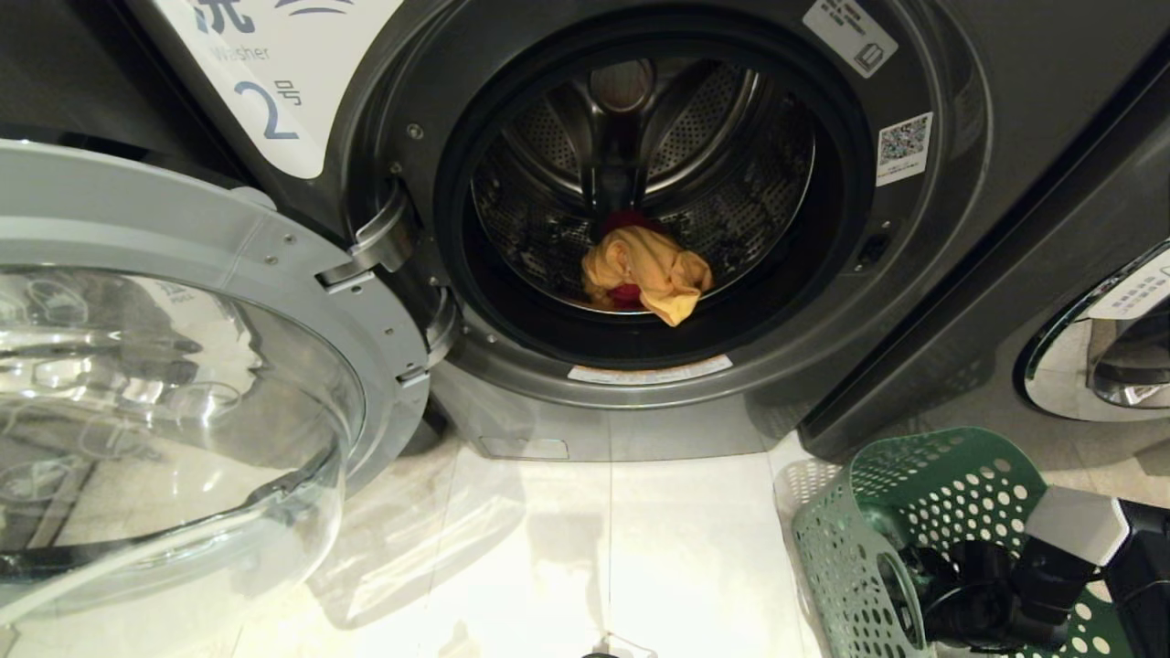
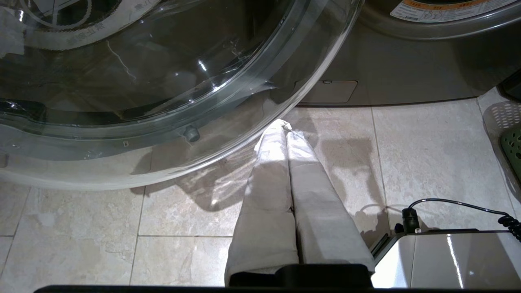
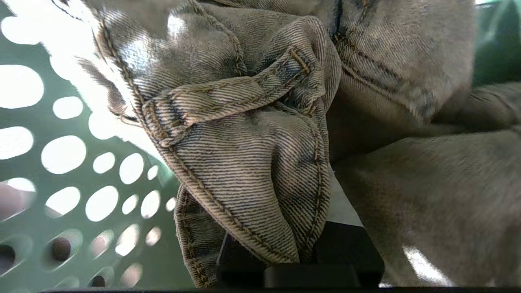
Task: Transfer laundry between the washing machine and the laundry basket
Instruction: Pick a cloth and place it into the basket
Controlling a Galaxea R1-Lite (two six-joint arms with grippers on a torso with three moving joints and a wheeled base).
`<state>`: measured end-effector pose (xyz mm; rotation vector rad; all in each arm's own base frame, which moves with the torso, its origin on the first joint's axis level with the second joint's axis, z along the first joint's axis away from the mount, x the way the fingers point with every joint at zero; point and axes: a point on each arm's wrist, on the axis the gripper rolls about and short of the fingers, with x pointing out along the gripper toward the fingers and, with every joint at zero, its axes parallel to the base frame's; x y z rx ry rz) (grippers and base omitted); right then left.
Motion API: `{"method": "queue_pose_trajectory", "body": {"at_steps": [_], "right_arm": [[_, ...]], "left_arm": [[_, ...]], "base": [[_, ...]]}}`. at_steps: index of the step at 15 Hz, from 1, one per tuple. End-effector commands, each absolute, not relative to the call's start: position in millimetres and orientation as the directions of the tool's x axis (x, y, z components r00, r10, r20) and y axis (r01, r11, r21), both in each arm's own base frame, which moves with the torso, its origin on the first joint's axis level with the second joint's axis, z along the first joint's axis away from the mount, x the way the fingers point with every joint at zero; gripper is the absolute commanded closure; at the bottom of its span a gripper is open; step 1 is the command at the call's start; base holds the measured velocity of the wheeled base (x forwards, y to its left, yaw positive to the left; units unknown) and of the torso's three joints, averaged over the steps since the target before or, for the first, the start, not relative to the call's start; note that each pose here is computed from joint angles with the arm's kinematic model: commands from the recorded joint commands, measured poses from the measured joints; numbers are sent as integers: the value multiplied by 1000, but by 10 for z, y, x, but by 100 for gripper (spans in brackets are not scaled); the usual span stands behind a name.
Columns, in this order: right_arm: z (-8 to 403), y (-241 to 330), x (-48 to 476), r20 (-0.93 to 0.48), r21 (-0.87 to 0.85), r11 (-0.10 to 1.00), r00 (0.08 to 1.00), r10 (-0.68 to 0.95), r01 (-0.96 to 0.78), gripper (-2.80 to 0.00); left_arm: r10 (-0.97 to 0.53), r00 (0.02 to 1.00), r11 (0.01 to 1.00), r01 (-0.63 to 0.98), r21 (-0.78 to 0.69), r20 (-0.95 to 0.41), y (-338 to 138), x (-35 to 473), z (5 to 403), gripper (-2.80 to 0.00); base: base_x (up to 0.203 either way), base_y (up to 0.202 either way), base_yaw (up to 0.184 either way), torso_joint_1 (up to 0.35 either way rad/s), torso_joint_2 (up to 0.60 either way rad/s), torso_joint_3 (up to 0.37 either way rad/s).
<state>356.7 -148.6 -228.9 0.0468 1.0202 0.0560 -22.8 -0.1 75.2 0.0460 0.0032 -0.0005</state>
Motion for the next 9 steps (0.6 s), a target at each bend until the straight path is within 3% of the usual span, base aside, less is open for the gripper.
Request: {"method": "queue_pose_trajectory", "body": {"at_steps": [1, 5, 9], "right_arm": [[-1928, -1526, 3597, -834, 54, 998, 549, 56, -19, 0], [-1071, -1494, 3332, -830, 57, 998, 556, 44, 7, 0], [-127, -1371, 2899, -770, -13, 1000, 639, 2, -19, 0]], "left_arm": [[0, 1000, 999, 0, 46, -6, -1, -227, 751, 0], [0, 1000, 999, 0, 46, -5, -1, -227, 752, 0], [0, 1000, 999, 0, 46, -5, -1, -227, 752, 0]], "base": [[0, 0, 0, 0, 0, 0], [0, 0, 0, 0, 0, 0], [0, 0, 0, 0, 0, 0]]}}
